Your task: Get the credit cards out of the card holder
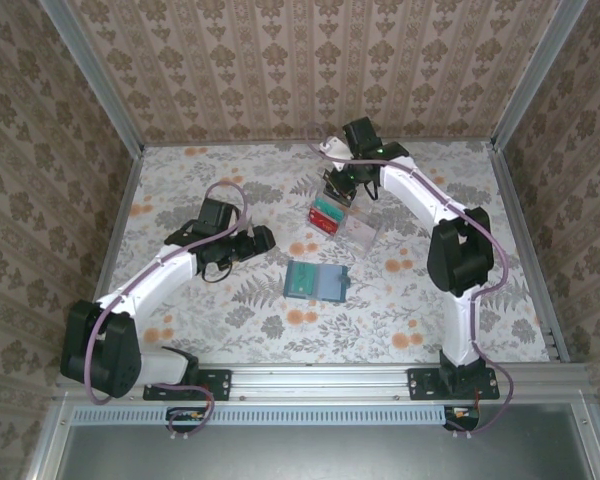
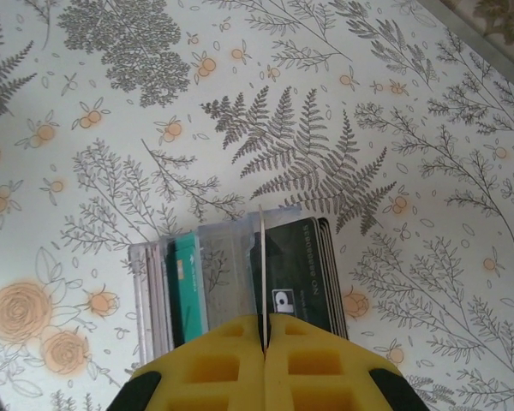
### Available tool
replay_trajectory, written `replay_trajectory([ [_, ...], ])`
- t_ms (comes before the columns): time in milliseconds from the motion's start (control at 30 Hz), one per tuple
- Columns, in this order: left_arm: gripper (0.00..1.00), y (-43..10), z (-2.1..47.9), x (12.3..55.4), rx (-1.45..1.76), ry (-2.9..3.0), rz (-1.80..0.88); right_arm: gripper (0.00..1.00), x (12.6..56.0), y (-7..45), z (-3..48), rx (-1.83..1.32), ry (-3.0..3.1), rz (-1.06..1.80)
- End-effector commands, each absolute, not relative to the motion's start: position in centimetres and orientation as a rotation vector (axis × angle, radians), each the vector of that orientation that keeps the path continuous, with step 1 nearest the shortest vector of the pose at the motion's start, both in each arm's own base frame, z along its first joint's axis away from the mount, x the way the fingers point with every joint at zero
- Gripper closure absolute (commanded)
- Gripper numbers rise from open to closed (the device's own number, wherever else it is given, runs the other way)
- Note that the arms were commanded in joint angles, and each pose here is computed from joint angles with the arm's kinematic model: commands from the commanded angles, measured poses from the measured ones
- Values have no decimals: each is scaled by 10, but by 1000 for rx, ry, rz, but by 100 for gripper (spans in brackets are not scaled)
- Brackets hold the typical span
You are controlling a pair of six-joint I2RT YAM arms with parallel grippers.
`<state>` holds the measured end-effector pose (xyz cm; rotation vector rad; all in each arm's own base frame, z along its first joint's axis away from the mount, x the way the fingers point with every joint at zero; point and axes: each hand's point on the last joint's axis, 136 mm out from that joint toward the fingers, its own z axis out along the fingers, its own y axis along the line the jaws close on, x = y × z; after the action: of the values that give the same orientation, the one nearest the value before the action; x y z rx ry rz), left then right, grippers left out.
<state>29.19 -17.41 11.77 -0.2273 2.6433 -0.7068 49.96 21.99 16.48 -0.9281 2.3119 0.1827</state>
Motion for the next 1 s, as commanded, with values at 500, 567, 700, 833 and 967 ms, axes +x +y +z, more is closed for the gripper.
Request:
replay_trajectory([
  [500, 0, -180, 109, 290, -259, 2665, -780, 100, 497, 200, 142, -1101, 2379, 100],
  [567, 0, -182, 109, 290, -256, 2662, -798, 100, 497, 199, 137, -1117, 2388, 92],
  [700, 0, -185, 109, 290, -254, 2664, -815, 96, 495, 202, 136, -1122, 2401, 122],
  [833, 0, -189, 110, 289, -248, 2666, -855, 90, 498, 206, 139, -1103, 2395, 150],
  [967, 0, -193, 109, 287, -240, 2672, -884, 89, 505, 208, 142, -1080, 2390, 149],
])
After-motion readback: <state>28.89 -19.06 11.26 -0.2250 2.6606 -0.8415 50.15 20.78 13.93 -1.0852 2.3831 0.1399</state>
